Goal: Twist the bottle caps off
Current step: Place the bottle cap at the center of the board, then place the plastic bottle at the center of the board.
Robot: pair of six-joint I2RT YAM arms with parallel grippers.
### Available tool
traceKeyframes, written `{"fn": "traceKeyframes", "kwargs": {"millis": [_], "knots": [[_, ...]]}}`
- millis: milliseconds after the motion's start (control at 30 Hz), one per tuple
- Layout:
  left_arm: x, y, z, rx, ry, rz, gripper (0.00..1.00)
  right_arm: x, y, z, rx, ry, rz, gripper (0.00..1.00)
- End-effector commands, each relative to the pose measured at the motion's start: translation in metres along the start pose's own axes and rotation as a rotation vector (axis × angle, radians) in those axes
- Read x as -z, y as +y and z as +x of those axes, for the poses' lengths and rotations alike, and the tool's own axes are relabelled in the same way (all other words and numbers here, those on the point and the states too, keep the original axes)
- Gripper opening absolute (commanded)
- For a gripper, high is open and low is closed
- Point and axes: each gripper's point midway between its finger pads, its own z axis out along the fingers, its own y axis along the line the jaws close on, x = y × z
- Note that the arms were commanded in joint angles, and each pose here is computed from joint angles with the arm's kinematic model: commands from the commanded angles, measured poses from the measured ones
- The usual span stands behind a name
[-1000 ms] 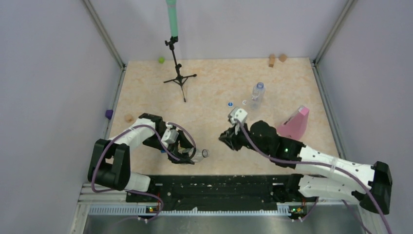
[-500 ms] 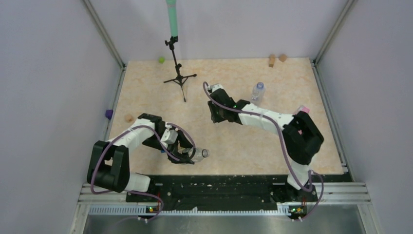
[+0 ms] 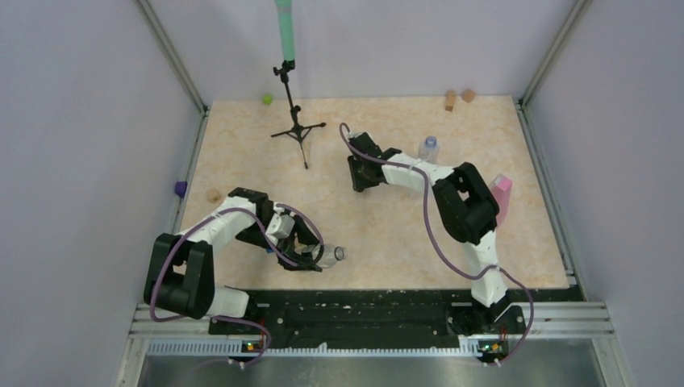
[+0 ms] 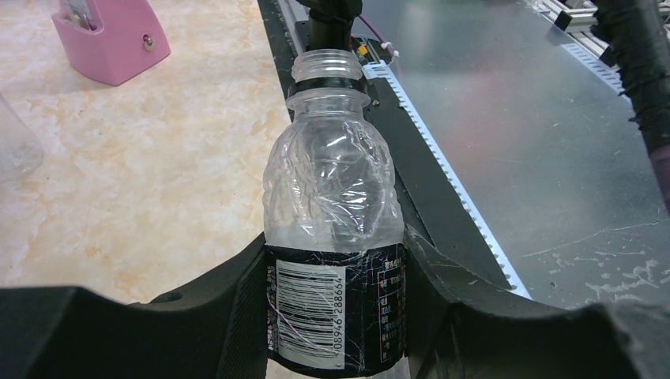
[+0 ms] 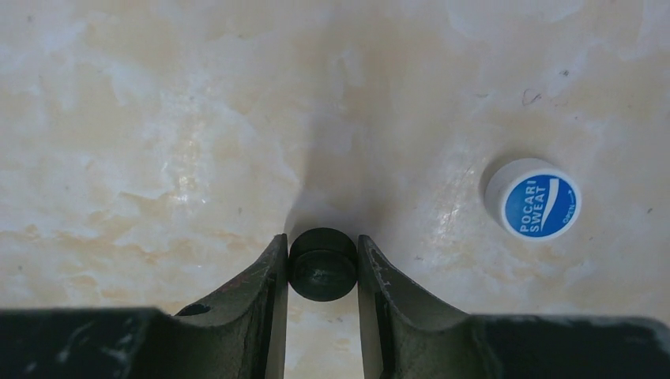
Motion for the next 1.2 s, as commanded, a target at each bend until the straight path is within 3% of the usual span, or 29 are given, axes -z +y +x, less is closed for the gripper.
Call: {"fn": "traceKeyframes", "kwargs": {"millis": [0, 67, 233, 433, 600, 800, 933, 1167], "knots": [[-0.002, 0.019, -0.030, -0.218, -0.125, -0.096, 0.01, 0.007, 0.007, -0.024, 0.012, -0.035, -0.021, 0.36], [-0.002, 0.019, -0.030, -0.215, -0.126, -0.097, 0.01, 0.012, 0.007, -0.026, 0.016, -0.032, -0.019, 0.47], [-0.002, 0.020, -0.030, -0.215, -0.125, -0.098, 0.01, 0.052, 0.020, -0.043, 0.021, -0.096, -0.109, 0.57], [-0.002, 0.020, -0.026, -0.206, -0.124, -0.100, 0.01, 0.140, 0.043, -0.051, 0.055, -0.228, -0.233, 0.58], [-0.002, 0.021, -0.024, -0.198, -0.123, -0.100, 0.01, 0.201, 0.053, -0.022, 0.022, -0.341, -0.335, 0.59], [-0.001, 0.021, -0.024, -0.201, -0.123, -0.101, 0.01, 0.276, 0.076, 0.010, -0.056, -0.534, -0.656, 0.60], [-0.001, 0.023, -0.023, -0.193, -0.124, -0.104, 0.01, 0.309, 0.103, 0.034, 0.012, -0.538, -0.789, 0.61], [0.000, 0.026, -0.021, -0.184, -0.122, -0.108, 0.01, 0.319, 0.140, 0.058, 0.113, -0.517, -0.754, 0.64]]}}
